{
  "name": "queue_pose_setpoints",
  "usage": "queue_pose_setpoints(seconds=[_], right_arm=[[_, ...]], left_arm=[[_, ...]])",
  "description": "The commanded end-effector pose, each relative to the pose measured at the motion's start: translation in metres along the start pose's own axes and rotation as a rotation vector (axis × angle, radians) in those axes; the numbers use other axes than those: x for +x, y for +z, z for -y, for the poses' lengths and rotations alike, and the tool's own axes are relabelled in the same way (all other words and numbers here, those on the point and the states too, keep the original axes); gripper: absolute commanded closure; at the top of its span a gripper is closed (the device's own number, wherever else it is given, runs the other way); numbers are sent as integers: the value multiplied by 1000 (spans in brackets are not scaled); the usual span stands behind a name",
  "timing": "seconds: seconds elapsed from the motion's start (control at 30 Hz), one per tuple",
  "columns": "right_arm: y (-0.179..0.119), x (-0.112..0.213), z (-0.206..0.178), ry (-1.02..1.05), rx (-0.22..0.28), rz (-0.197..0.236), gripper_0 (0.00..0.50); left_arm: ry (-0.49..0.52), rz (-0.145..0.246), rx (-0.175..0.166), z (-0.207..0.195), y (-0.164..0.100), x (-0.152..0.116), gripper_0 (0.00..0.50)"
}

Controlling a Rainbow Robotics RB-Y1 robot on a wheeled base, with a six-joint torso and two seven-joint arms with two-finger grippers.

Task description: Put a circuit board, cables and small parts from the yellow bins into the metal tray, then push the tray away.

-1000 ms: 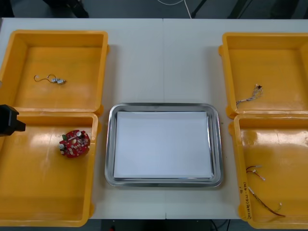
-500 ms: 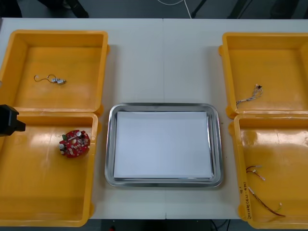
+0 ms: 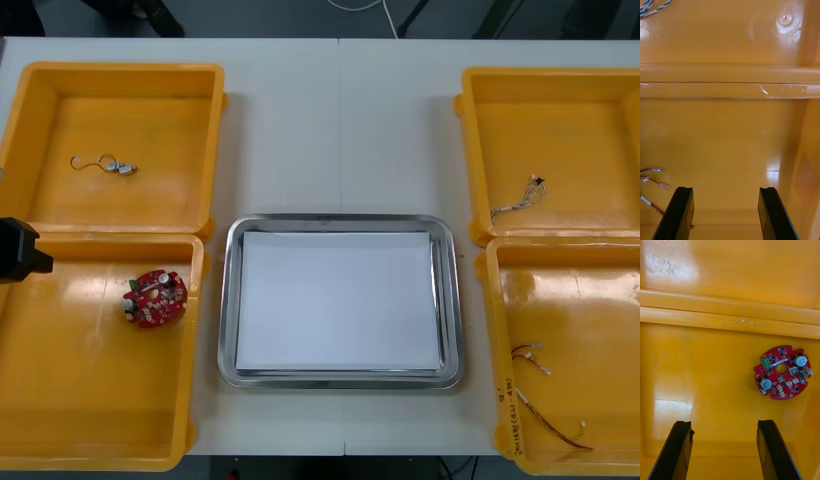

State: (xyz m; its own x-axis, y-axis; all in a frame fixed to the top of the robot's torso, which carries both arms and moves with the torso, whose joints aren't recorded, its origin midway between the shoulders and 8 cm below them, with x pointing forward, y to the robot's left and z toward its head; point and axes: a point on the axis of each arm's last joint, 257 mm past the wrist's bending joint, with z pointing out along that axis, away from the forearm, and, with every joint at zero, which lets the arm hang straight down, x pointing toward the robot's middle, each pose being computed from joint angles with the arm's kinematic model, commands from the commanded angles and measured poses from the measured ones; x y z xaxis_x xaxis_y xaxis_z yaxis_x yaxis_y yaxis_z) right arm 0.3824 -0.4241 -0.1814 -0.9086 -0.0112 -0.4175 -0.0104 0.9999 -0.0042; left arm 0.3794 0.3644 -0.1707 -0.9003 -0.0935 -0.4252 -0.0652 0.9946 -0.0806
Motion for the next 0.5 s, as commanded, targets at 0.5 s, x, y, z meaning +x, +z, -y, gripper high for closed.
queue_pose_setpoints(seconds=[0.5], right_arm=[[-11, -17, -4, 25, 7, 55, 0]], left_arm=[[145, -17, -36, -7, -4, 5, 0]])
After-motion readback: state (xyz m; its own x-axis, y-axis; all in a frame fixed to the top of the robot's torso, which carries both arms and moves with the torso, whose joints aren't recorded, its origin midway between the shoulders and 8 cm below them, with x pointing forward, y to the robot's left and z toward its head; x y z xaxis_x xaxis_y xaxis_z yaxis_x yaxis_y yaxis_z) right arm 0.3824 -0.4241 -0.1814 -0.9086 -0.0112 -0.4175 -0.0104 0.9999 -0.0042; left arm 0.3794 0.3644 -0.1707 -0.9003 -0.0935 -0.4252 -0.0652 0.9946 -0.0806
